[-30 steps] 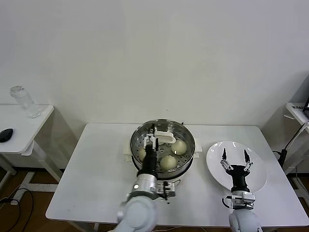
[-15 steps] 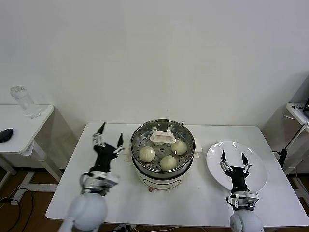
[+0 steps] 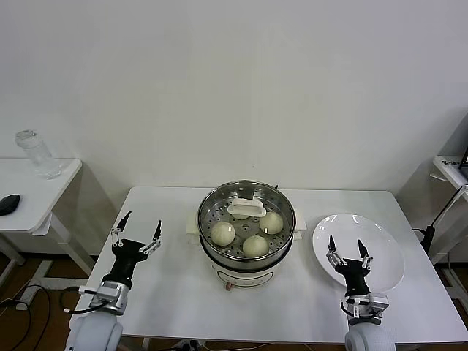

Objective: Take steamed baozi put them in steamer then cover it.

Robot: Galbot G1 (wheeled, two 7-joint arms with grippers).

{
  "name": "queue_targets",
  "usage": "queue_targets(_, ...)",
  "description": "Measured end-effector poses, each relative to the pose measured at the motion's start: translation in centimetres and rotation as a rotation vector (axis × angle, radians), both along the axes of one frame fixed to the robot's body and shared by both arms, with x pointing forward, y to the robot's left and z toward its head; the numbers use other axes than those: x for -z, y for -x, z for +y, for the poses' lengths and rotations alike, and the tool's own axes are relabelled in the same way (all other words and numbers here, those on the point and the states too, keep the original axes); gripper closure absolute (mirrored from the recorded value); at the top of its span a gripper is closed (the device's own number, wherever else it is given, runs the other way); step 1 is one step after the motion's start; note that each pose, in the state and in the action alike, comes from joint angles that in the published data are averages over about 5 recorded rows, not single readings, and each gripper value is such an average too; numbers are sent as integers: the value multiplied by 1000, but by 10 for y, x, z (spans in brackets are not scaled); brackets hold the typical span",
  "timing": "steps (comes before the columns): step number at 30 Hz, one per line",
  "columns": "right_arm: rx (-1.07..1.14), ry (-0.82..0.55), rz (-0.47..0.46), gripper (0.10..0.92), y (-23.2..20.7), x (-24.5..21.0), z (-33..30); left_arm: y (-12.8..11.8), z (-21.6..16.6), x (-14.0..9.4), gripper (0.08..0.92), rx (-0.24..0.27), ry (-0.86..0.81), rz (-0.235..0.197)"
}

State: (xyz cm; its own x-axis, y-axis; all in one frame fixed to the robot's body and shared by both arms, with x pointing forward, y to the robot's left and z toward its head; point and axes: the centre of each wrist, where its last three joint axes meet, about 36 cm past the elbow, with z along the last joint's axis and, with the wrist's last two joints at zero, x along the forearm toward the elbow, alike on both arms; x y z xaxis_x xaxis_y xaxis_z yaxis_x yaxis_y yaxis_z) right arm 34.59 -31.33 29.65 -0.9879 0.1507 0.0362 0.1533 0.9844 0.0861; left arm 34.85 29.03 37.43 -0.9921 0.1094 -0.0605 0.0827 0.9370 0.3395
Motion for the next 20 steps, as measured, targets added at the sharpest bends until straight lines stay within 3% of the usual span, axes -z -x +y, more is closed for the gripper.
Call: queue_targets(20,-1,-13,10,200,3,1,3,19,26,23,177,20,80,-52)
